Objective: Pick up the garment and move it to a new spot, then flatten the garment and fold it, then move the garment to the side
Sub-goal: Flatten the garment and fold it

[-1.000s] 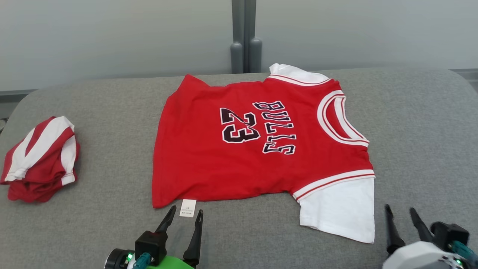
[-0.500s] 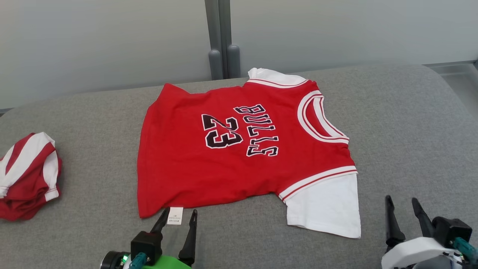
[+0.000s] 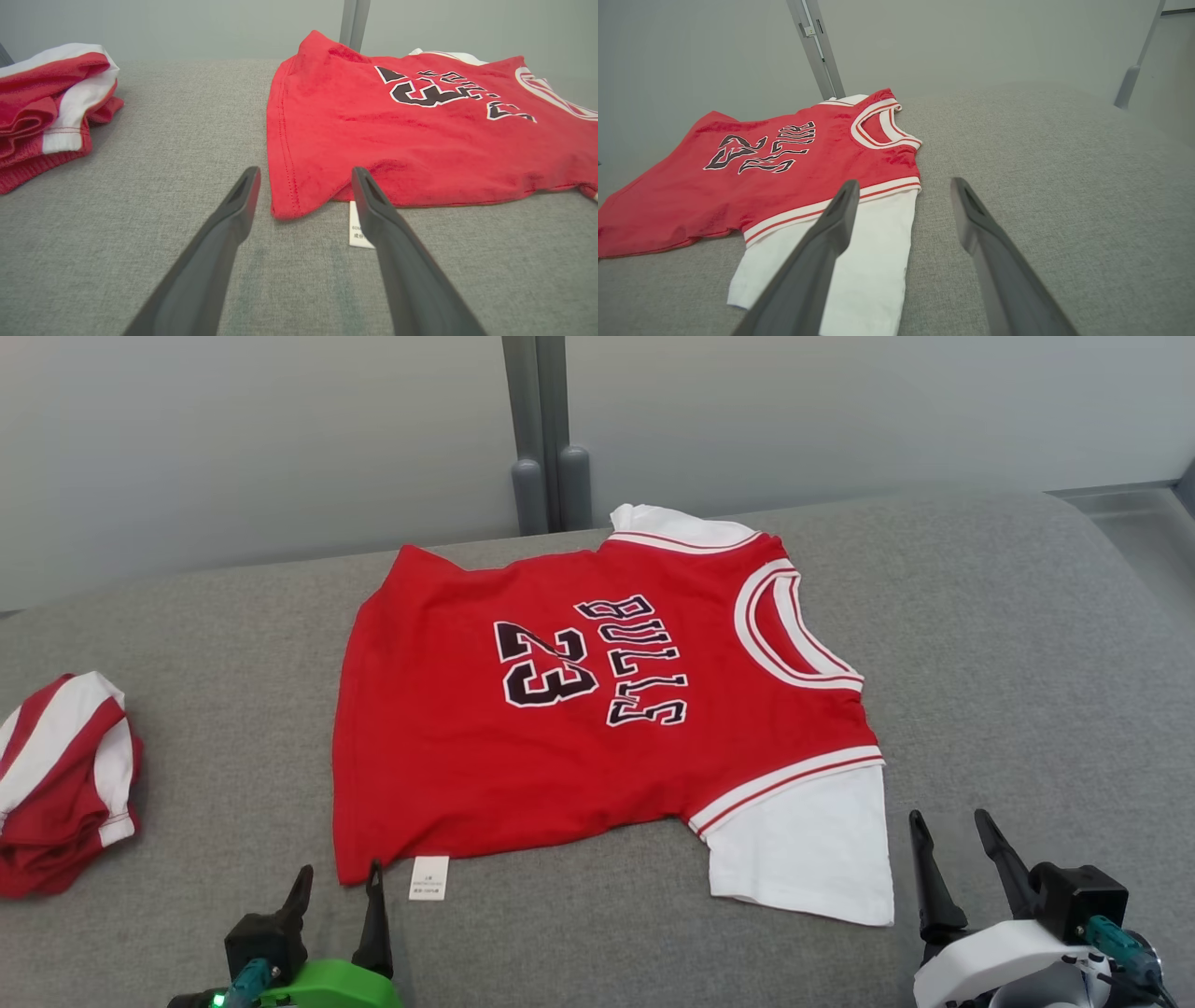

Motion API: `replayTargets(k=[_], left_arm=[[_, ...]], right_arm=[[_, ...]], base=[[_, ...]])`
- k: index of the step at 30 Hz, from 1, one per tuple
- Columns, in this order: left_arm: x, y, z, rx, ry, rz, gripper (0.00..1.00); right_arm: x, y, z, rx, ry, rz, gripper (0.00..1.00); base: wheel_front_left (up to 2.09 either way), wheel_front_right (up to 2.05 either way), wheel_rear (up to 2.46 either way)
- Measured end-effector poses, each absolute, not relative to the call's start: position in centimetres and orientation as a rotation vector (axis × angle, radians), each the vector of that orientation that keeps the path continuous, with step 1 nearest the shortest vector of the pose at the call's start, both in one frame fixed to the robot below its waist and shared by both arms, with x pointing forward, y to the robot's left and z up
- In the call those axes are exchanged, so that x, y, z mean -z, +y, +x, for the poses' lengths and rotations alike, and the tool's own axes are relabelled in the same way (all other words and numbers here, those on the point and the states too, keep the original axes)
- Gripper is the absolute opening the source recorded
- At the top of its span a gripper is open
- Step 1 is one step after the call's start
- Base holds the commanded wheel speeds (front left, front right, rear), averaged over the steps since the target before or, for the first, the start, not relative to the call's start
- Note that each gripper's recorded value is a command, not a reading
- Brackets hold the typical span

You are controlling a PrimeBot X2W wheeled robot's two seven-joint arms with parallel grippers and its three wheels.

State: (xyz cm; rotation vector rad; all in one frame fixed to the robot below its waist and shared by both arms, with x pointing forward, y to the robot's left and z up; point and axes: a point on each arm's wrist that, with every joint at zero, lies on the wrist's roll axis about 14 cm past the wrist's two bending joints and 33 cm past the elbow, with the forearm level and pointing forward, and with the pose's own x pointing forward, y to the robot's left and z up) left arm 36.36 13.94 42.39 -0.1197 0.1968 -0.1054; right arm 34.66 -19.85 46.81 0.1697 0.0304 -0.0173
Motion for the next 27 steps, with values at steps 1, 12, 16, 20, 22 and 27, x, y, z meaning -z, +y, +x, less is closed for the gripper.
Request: replayTargets(k=[1, 12, 16, 20, 22, 27], left_arm=[[-42.1, 14.1, 36.5, 0.098, 0.207, -0.122, 1.0], [-40.0, 14.7, 39.3, 0.063, 0.277, -0.163, 1.0], [-39.2, 14.4, 40.0, 0.068, 0.3, -0.169, 1.0], [-38.1, 13.7, 40.2, 0.084, 0.335, -0.18, 1.0], [-37.9, 13.5, 40.3, 0.085, 0.344, -0.188, 1.0], [-37.8, 13.4, 40.4, 0.088, 0.345, -0.194, 1.0]], right_arm=[[-46.7, -20.0, 34.5, 0.023, 0.033, 0.169, 1.0], [-45.4, -22.3, 34.1, 0.096, 0.073, 0.153, 1.0], [-45.0, -22.7, 34.2, 0.11, 0.087, 0.153, 1.0], [-44.6, -23.0, 34.3, 0.119, 0.099, 0.152, 1.0], [-44.6, -23.0, 34.5, 0.12, 0.101, 0.151, 1.0], [-44.5, -22.8, 34.8, 0.113, 0.105, 0.153, 1.0]], base=[[0.0, 0.0, 0.0], [0.0, 0.0, 0.0], [0.0, 0.0, 0.0], [0.0, 0.0, 0.0], [0.0, 0.0, 0.0], [0.0, 0.0, 0.0]])
